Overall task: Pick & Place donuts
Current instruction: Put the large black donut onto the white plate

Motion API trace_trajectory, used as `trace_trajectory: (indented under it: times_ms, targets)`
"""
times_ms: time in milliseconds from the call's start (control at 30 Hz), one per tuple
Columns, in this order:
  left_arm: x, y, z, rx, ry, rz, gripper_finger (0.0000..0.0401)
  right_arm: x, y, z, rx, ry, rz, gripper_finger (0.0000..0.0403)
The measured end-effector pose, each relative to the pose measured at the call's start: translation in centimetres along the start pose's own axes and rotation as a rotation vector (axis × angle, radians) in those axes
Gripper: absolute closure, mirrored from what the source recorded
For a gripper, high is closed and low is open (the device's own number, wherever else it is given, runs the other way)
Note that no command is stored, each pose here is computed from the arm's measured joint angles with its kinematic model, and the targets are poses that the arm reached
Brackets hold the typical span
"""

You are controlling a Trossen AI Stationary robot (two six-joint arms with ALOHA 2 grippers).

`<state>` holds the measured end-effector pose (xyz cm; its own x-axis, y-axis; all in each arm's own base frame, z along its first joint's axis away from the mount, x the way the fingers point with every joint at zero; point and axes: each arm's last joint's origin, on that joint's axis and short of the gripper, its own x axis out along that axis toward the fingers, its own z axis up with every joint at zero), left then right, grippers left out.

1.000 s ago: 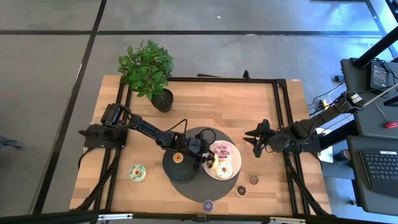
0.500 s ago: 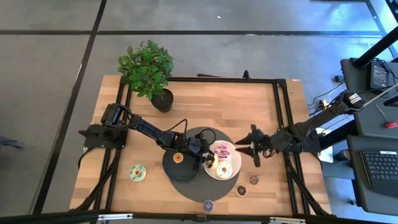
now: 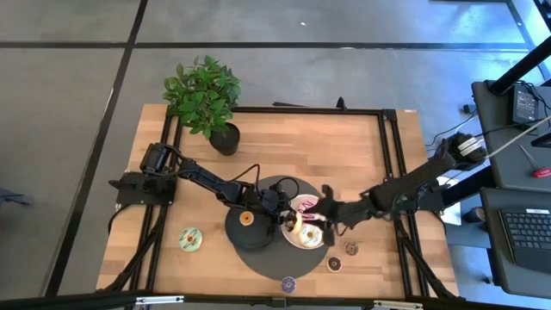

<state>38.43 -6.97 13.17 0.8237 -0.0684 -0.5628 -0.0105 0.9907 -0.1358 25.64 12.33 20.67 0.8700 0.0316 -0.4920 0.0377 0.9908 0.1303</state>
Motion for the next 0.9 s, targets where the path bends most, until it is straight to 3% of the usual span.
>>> trace_trajectory:
  times_ms: [367, 533, 900]
  targets:
    - [0.0, 0.0, 0.0, 0.000, 0.000, 0.000, 0.0233, 3.9, 1.2, 0.8, -0.050, 0.118, -0.062, 0.0263]
    - [0.0, 0.0, 0.0, 0.000, 0.000, 0.000, 0.0233, 5.3, 0.9, 0.2, -0.056, 0.178, -0.024, 0.0263]
    - [0.0, 0.0, 0.0, 0.000, 0.000, 0.000, 0.0232, 5.6, 0.4, -0.4, -0.037, 0.239, -0.031, 0.0263]
